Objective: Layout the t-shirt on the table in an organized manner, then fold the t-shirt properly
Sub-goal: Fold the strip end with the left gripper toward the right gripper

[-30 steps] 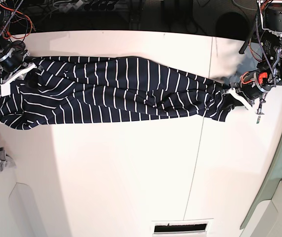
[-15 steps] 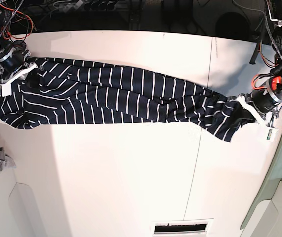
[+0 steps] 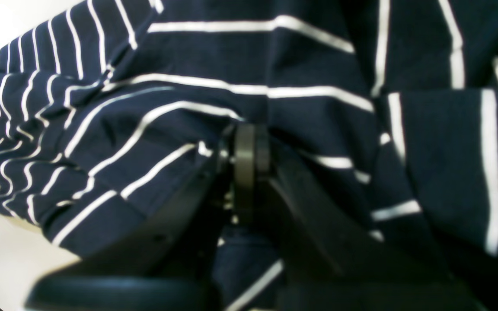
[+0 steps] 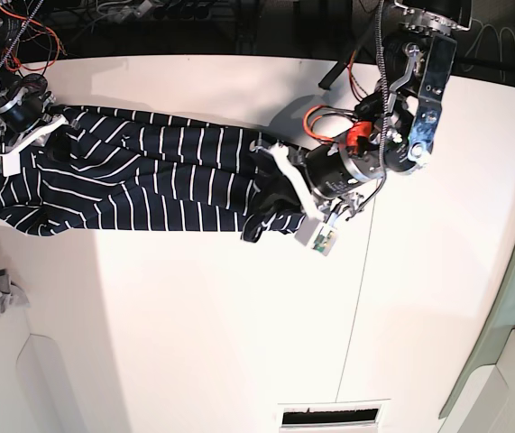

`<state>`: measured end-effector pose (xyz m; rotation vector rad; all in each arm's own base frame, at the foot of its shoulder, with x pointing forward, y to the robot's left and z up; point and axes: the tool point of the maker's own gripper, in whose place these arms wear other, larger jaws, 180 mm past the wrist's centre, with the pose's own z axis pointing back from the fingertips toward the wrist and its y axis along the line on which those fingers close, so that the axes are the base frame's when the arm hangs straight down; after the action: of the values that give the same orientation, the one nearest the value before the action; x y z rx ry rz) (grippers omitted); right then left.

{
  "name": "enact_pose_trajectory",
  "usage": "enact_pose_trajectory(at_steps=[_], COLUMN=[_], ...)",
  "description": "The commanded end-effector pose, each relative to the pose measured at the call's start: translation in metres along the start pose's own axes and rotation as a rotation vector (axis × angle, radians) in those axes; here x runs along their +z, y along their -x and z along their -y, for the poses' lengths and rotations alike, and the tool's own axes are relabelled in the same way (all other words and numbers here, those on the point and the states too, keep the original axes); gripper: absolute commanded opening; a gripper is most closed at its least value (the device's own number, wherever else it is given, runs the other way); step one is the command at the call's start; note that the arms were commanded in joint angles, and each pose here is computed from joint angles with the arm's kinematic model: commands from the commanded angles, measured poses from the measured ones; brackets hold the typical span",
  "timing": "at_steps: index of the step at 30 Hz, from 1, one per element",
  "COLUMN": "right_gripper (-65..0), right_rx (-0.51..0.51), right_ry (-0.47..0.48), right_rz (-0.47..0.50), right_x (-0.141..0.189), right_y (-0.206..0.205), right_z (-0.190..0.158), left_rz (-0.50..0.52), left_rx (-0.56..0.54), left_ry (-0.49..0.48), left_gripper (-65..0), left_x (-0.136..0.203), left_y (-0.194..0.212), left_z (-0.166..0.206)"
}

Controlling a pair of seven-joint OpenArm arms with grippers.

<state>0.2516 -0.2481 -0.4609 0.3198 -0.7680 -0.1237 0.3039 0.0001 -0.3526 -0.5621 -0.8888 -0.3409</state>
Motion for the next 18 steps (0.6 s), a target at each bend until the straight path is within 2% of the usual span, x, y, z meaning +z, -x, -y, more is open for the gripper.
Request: enact_pose_trajectory(at_steps=[1,4,8,17,18], right_gripper=[-65.0,-65.0,-65.0,-64.8,-59.2], right_rx=[0.020,0.019,0.020,0.019,0.018], right_ry=[0.012,0.012,0.012,0.012,0.012], right_rz=[0.008,0.008,0.008,0.010,0.010], right_x=[0.003,0.003,0.003,0.003,0.003], right_y=[-0.007,-0.007,-0.007,-0.008,-0.008], right_z=[0.006,0.006,0.006,0.006,0.006], left_rz=[0.065,0.075,0.082,0.042,0.037], left_rx=[-0.020,-0.064,-0.047,0.012,0.004], left_ry=[0.029,0.050,0.099,0.107,0.129], left_gripper=[-65.0,-65.0,-65.0,-65.0,-65.0], left_x=[-0.004,-0.015,-0.027,-0.060,-0.062], left_y=[-0.022,-0.030,-0.028,0.007,0.008], left_z=[0.013,0.032,0.055,0.064,0.068])
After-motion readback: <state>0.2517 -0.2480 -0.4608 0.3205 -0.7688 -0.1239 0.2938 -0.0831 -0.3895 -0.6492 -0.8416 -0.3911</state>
